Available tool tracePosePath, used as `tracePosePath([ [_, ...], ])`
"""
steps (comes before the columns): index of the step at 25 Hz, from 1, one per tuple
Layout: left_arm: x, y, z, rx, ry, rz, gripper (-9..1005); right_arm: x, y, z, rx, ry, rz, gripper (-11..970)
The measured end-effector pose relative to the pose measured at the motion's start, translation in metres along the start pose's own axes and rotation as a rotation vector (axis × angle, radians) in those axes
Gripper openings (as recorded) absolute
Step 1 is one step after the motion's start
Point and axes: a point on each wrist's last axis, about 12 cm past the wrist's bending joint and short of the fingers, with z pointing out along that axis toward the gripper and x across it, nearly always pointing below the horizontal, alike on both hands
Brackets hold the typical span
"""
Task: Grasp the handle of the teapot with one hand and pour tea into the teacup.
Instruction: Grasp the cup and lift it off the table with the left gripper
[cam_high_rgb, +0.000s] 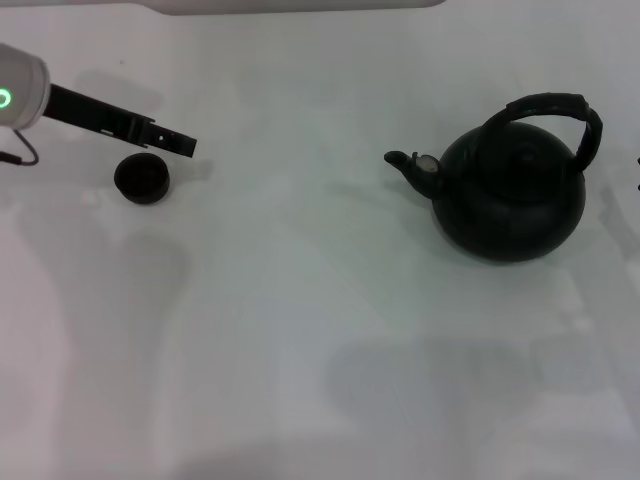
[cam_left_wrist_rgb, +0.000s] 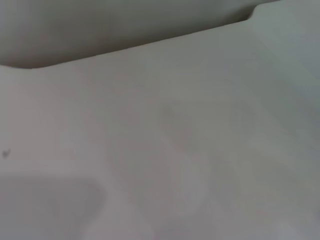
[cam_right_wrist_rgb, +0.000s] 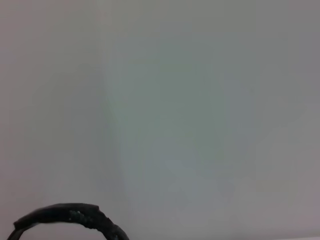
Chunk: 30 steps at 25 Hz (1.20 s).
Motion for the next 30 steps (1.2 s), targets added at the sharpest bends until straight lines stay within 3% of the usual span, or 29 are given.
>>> tracePosePath([
  [15, 0.0023, 0.0036, -0.0074, -0.047, 0.103, -0.010, 800, -0.0023, -0.0016, 0.0071, -0.006, -0.005, -0.010, 874],
  [30, 0.0048, 0.0040, -0.0064, -0.055, 0.119, -0.010, 799, -0.0015, -0.0019, 0.0083, -0.005, 0.003, -0.010, 875],
])
